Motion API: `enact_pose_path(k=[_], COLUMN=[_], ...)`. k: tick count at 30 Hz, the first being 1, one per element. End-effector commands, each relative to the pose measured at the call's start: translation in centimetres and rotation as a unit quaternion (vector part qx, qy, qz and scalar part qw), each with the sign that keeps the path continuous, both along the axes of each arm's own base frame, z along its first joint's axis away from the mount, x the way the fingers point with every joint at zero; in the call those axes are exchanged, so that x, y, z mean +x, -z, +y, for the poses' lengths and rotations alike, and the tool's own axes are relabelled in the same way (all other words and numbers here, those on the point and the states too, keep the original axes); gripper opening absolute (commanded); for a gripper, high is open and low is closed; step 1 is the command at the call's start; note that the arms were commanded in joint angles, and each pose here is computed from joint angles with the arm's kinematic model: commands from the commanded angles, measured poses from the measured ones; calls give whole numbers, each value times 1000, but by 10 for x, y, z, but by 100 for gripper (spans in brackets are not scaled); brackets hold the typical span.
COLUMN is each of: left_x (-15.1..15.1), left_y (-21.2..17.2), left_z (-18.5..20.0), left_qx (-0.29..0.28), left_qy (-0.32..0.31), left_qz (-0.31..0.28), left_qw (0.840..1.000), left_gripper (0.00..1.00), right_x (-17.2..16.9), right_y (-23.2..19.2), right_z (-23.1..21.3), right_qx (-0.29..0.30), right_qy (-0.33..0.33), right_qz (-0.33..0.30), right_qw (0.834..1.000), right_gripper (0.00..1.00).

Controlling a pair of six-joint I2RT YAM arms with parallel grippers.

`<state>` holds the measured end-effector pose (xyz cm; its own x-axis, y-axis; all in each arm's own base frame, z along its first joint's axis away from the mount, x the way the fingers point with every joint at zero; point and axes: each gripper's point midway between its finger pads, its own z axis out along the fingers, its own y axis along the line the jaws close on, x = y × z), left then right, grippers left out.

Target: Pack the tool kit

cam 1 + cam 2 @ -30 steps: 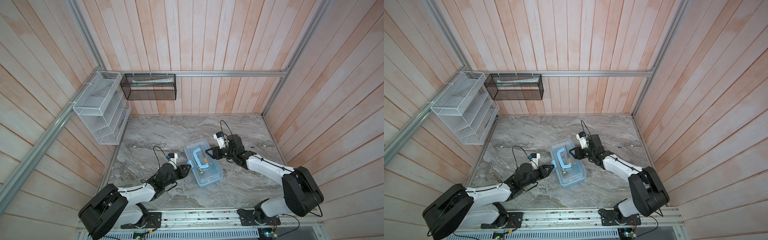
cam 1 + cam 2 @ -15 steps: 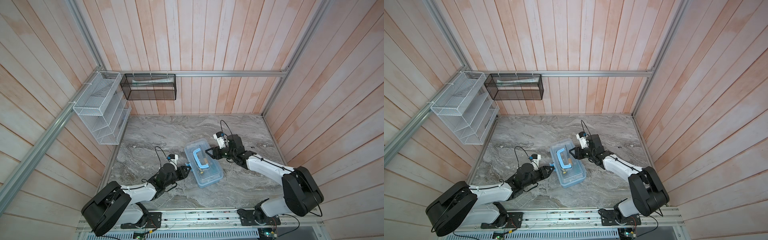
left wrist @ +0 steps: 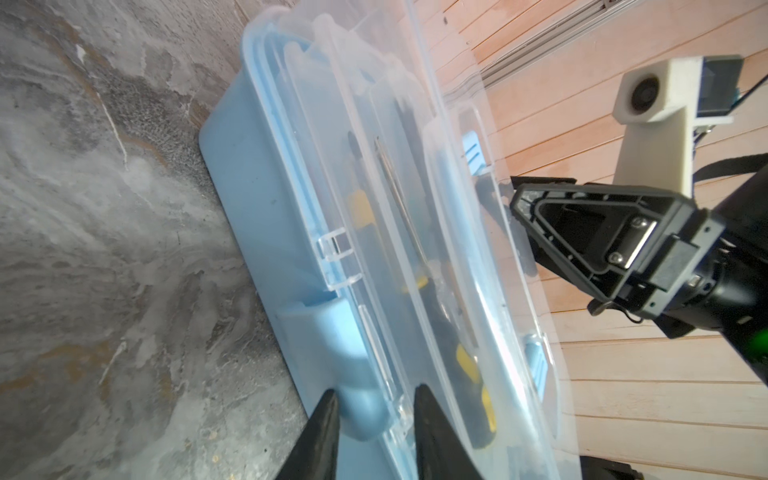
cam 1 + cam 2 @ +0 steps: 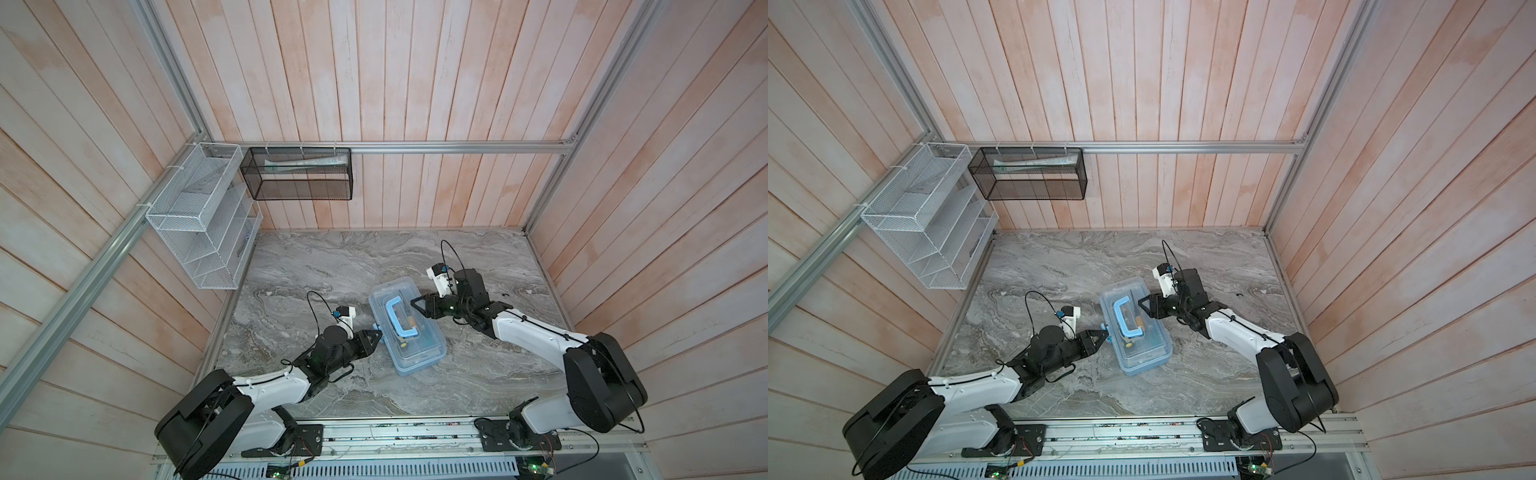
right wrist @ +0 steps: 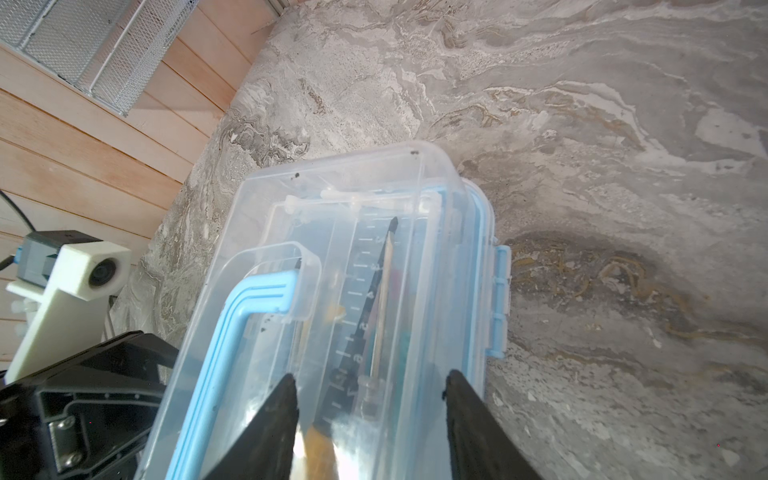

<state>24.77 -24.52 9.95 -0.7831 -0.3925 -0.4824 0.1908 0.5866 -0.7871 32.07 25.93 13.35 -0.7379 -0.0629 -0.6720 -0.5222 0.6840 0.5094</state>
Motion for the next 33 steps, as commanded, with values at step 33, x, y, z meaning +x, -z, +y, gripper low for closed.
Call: enact_pose_path(k=[33], left_x=[8], left_y=[-11], left_z=[-11], left_qx=[8], left_qy=[16], left_qz=[-27], left_qw=[999], left_gripper=[16], right_x=[-31], right_y=[37], right_z=[4], right_qx=[-20], right_qy=[-40], right_qz=[77], right_qw=[996], right_gripper=[53])
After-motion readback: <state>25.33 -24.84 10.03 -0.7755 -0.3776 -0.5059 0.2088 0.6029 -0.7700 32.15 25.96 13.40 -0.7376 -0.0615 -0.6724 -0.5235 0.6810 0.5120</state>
